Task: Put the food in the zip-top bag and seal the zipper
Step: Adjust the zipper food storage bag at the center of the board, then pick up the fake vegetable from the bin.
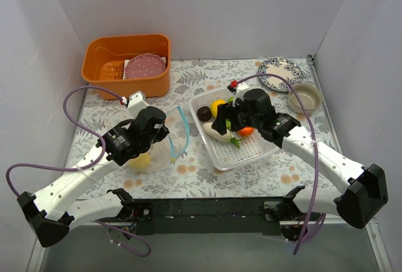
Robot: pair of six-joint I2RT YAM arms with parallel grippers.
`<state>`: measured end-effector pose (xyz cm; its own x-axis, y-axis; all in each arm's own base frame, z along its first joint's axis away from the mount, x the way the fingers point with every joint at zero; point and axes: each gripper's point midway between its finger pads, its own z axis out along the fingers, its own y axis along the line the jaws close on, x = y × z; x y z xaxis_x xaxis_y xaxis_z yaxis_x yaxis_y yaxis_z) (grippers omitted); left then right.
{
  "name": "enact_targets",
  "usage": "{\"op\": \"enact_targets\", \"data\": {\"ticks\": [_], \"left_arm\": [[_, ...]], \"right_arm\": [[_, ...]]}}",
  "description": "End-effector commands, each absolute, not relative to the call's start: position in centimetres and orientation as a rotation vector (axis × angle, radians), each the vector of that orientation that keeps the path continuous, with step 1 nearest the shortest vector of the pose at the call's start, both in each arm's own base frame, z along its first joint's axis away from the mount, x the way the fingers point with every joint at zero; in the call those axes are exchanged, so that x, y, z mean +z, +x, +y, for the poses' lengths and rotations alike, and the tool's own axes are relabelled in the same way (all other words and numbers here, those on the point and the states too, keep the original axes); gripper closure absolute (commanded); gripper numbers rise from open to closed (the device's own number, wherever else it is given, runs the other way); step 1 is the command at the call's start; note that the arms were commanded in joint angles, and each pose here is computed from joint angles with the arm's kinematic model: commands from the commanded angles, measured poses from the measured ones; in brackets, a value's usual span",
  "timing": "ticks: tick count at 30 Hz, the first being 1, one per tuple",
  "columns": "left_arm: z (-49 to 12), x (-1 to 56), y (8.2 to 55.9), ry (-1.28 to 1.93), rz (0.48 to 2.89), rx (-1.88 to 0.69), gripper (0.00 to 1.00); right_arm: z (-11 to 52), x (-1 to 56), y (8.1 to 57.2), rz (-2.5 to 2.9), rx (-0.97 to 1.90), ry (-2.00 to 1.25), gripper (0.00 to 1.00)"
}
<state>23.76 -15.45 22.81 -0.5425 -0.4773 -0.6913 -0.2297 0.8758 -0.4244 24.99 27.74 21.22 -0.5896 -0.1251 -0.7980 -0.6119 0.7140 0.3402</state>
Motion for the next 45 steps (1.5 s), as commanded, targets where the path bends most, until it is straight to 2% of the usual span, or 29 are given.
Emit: {"op": "enact_targets", "data": {"ticks": [1,5,10,26,30,35,39,41,42,43,45], "left_arm": [[-15.7,23.3,23.8,-0.496,2.147,-0.383,1.00],[-15.9,23.7,23.9,-0.489,2.150,-0.387,1.00],[-15.9,23.6,23.7,-0.486,2.151,-0.396,1.00],[-16.8,22.7,23.2,-0.461,2.188,-0.446,0.98],[-16.7,22.6,23.1,-0.460,2.191,-0.445,0.97],[-16.6,22.4,23.0,-0.455,2.192,-0.442,0.97],[-16.6,22.3,23.0,-0.454,2.193,-0.446,0.96],[-16.7,22.2,22.9,-0.451,2.196,-0.443,0.96],[-16.7,22.1,23.0,-0.451,2.196,-0.443,0.96],[-16.7,22.2,23.0,-0.451,2.195,-0.445,0.96],[-16.8,22.2,23.0,-0.451,2.195,-0.447,0.96]], "right_arm": [[23.2,16.3,27.1,2.275,0.620,-0.500,0.13],[23.0,13.6,27.5,2.352,0.634,-0.579,0.17],[23.6,11.7,28.6,2.393,0.621,-0.611,0.17],[26.5,8.7,30.2,2.393,0.714,-0.737,0.20],[26.6,7.3,29.0,2.447,0.768,-0.758,0.28],[26.6,6.5,28.0,2.465,0.801,-0.750,0.44],[26.4,6.5,27.6,2.460,0.814,-0.746,0.52],[26.5,6.4,27.2,2.466,0.832,-0.752,0.52],[26.5,6.3,27.1,2.468,0.837,-0.756,0.47],[26.5,6.2,27.1,2.470,0.840,-0.755,0.35],[26.5,6.0,27.0,2.475,0.839,-0.755,0.32]]}}
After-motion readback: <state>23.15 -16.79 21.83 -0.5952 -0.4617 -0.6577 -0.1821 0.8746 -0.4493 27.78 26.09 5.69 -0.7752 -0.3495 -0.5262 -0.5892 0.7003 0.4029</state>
